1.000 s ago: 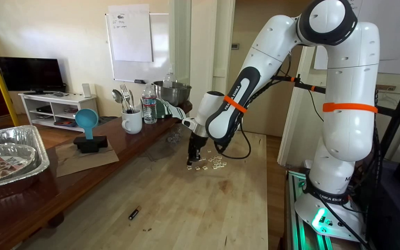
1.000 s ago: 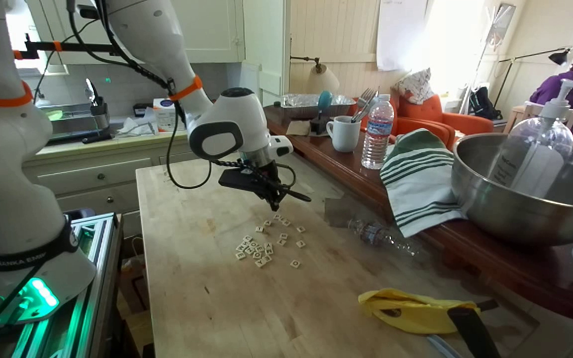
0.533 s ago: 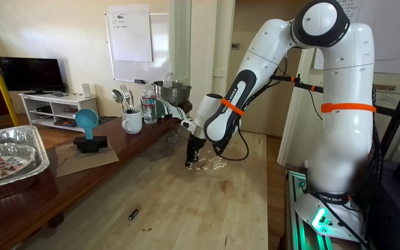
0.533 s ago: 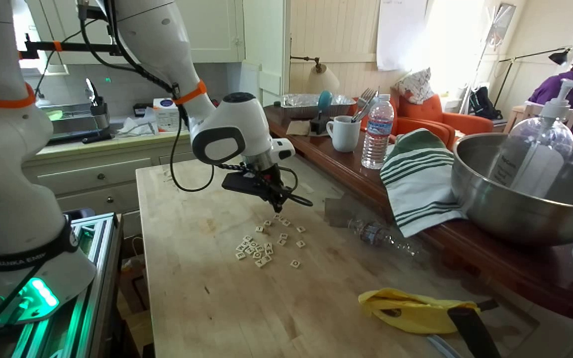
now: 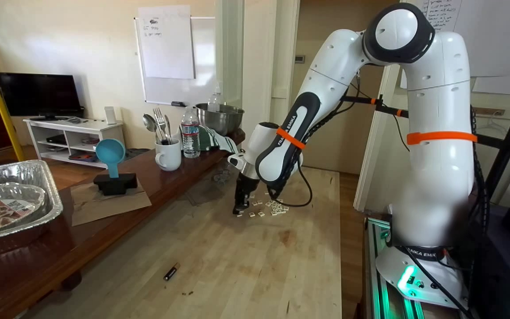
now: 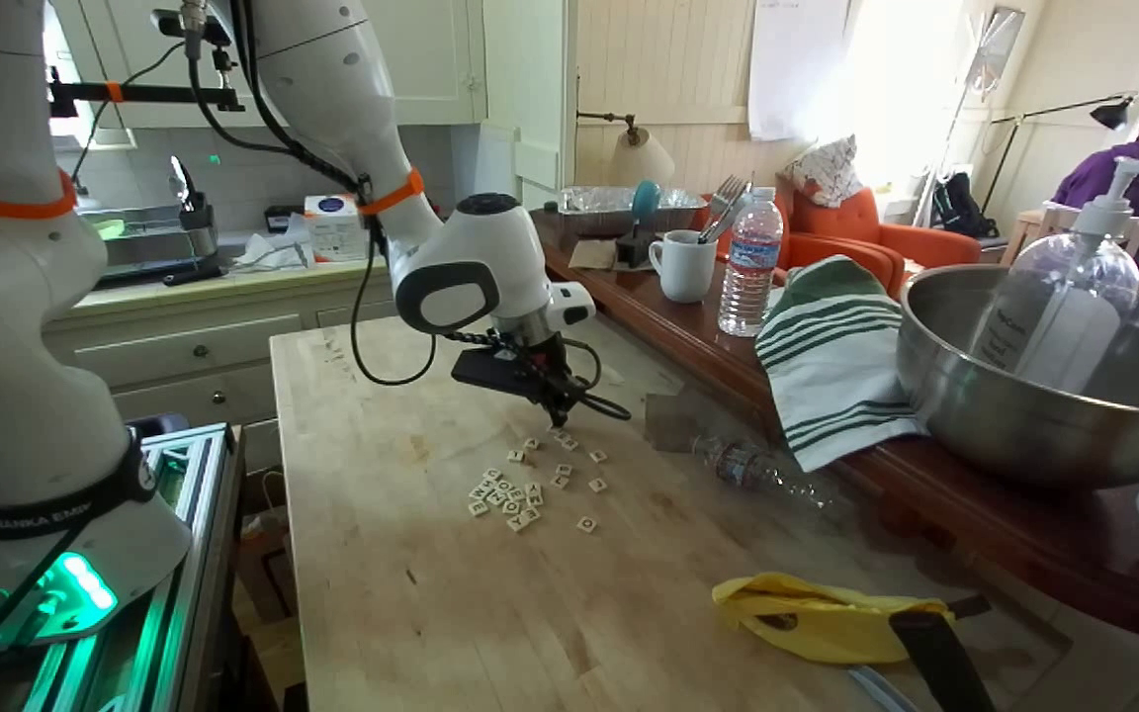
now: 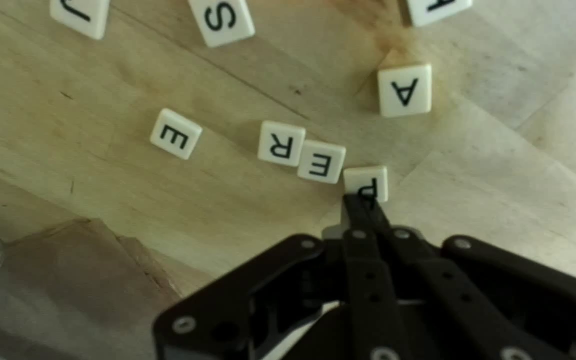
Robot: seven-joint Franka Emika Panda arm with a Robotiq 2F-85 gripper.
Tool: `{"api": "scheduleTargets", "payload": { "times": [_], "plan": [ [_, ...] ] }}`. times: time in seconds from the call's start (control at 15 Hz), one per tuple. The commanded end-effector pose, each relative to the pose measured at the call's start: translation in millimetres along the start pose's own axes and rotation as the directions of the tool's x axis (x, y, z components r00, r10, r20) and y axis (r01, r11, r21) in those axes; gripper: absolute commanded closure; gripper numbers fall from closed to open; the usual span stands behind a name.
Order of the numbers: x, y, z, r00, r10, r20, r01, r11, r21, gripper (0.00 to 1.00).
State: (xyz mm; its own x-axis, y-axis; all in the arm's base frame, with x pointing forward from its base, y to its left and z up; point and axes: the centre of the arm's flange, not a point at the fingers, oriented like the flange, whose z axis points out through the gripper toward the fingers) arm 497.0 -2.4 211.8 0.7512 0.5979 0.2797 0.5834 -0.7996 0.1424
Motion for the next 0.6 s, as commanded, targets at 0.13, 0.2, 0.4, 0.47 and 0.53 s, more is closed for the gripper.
{"api": "scheduleTargets", "payload": {
  "times": [0.13,0.2,0.4,0.47,0.53],
  "plan": [
    [3.1,-22.2,10.7,0.999,-0.01,0.033,0.007,0.995,0.096,1.0],
    [3.4,-26.9,10.4,0.999,-0.013,0.042,0.009,0.994,0.104,1.0],
    [0.7,-35.1,6.8,0.997,-0.009,0.081,-0.001,0.993,0.122,1.0],
    [-0.7,-37.1,4.9,0.996,-0.013,0.091,0.001,0.992,0.128,1.0],
    [-1.9,-38.2,3.0,0.995,-0.016,0.097,0.003,0.991,0.131,1.0]
  ]
}}
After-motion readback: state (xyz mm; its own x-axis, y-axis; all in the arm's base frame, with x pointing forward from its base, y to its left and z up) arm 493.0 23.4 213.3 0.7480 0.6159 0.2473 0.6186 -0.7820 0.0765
